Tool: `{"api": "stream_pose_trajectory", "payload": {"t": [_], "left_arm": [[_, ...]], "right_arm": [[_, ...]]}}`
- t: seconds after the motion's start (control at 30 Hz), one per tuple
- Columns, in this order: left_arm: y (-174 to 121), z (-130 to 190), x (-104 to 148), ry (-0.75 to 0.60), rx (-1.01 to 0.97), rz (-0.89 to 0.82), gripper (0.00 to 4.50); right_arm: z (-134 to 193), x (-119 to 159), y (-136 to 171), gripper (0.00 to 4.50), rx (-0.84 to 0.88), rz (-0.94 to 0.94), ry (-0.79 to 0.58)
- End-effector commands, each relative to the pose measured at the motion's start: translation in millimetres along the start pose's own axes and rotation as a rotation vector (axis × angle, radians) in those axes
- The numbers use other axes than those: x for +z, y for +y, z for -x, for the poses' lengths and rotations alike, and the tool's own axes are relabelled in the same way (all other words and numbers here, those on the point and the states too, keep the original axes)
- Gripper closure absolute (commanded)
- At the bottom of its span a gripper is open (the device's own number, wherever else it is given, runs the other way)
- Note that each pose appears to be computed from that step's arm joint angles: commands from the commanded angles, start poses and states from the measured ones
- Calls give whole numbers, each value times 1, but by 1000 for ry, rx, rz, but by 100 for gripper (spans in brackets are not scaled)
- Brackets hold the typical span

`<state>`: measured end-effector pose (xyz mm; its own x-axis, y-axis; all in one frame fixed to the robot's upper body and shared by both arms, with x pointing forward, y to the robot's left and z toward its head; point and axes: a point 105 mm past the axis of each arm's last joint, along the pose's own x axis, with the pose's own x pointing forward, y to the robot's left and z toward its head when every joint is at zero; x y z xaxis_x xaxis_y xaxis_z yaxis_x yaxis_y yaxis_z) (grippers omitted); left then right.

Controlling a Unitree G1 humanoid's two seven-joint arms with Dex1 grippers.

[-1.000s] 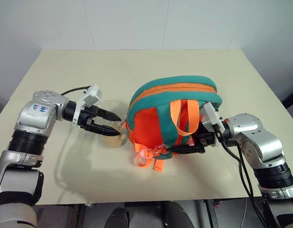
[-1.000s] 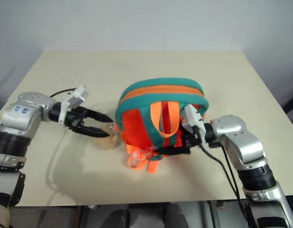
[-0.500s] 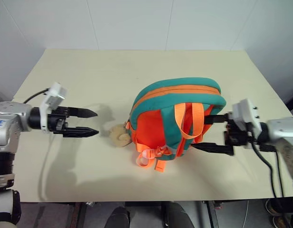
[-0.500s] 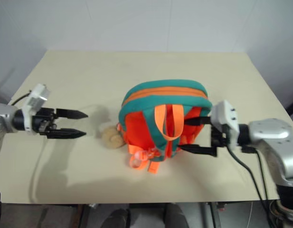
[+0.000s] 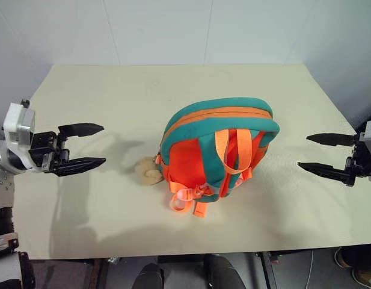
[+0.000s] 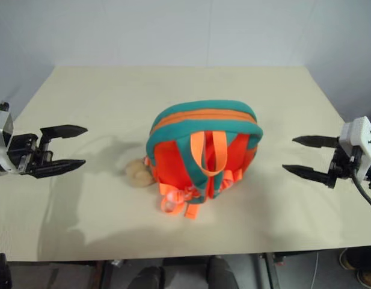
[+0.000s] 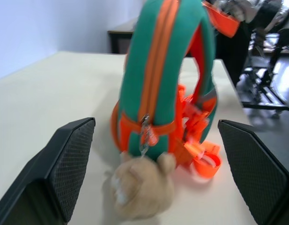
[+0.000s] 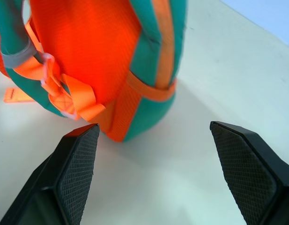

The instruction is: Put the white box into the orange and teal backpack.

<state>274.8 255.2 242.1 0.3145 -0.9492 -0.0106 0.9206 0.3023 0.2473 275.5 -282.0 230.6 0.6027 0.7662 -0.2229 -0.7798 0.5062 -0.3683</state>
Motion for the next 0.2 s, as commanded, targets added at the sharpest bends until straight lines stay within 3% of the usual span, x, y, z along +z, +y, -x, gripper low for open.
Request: {"api": "stream_pose_trajectory", "payload": {"t": [0.03,0.2], "left_arm": [[-4,22,11,34,30,-56,2],[1,24,15,37,64,-82,2]], "right_arm": [[16,6,-7,0,-41,44,-33],[5,15,-5,0,-39,70,-72]]}}
